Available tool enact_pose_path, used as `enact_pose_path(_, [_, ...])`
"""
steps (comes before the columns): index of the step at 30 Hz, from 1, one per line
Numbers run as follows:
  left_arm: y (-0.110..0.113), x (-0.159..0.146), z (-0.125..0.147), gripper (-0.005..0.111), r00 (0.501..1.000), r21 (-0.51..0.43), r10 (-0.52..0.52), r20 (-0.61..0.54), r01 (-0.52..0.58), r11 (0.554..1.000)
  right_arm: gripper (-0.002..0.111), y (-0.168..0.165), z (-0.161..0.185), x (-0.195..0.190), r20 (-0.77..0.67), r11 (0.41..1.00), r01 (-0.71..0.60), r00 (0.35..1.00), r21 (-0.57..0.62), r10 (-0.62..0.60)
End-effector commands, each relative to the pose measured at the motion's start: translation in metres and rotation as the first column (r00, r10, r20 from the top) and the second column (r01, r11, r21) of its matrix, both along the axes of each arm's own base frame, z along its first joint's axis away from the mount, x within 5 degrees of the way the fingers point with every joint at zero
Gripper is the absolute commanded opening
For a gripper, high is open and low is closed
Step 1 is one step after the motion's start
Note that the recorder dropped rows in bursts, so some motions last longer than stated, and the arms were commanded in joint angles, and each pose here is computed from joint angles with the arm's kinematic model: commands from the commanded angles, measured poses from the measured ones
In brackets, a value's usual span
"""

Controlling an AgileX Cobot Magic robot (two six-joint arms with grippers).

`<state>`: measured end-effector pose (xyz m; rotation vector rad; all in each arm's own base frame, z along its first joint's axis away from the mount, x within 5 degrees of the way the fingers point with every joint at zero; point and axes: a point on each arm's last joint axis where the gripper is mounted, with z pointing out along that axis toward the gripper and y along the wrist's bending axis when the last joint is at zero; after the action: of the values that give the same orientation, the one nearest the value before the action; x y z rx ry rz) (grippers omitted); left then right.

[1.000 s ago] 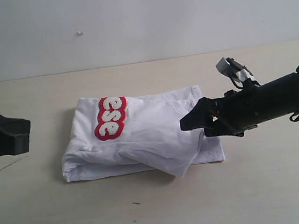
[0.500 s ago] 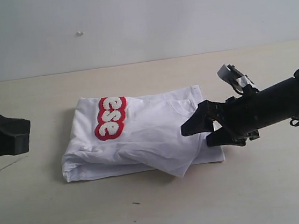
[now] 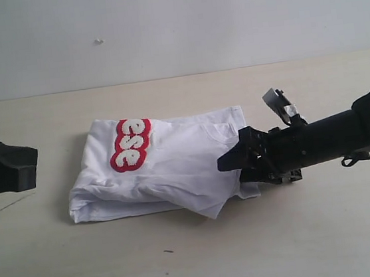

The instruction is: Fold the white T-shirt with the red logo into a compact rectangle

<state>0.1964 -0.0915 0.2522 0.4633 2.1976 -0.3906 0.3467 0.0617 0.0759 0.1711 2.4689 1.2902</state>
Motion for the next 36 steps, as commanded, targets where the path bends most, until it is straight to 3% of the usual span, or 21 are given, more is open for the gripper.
enact_pose_path(1, [0.001,-0.001,0.0,0.0,1.0,-0.011,0.01,0.0,-0.01,1.0,0.031,0.002,-0.002,0.001,-0.001,1.0,-0.017,1.0,-0.002,0.017])
enact_pose_path(4, [0.001,-0.001,0.0,0.0,1.0,-0.011,0.008,-0.002,-0.008,1.0,0.016,0.002,-0.001,-0.001,-0.022,0.999,-0.036,0.999,-0.003,0.036])
enact_pose_path(9, [0.0,-0.002,0.0,0.0,1.0,-0.011,0.004,-0.008,-0.005,1.0,0.0,0.003,0.008,-0.005,-0.031,0.997,-0.079,0.996,-0.021,0.078])
enact_pose_path(19, [0.0,-0.002,-0.001,0.0,1.0,-0.019,0.004,-0.018,-0.005,1.0,0.0,-0.003,0.044,0.001,0.056,0.996,-0.011,0.998,-0.091,0.016])
enact_pose_path(23, [0.0,-0.003,-0.001,0.0,1.0,-0.018,0.002,-0.021,-0.002,1.0,0.0,-0.009,0.049,0.017,0.082,0.986,0.052,0.996,-0.157,-0.04])
enact_pose_path(31, [0.0,-0.003,-0.001,0.0,1.0,-0.018,0.002,-0.021,-0.002,1.0,0.0,-0.009,0.087,0.053,0.223,0.988,0.082,0.973,-0.134,-0.051])
enact_pose_path(36, [0.0,-0.002,-0.001,0.0,1.0,-0.018,0.003,-0.02,-0.004,1.0,0.0,-0.013,0.096,0.065,0.294,0.976,0.115,0.954,-0.187,-0.056])
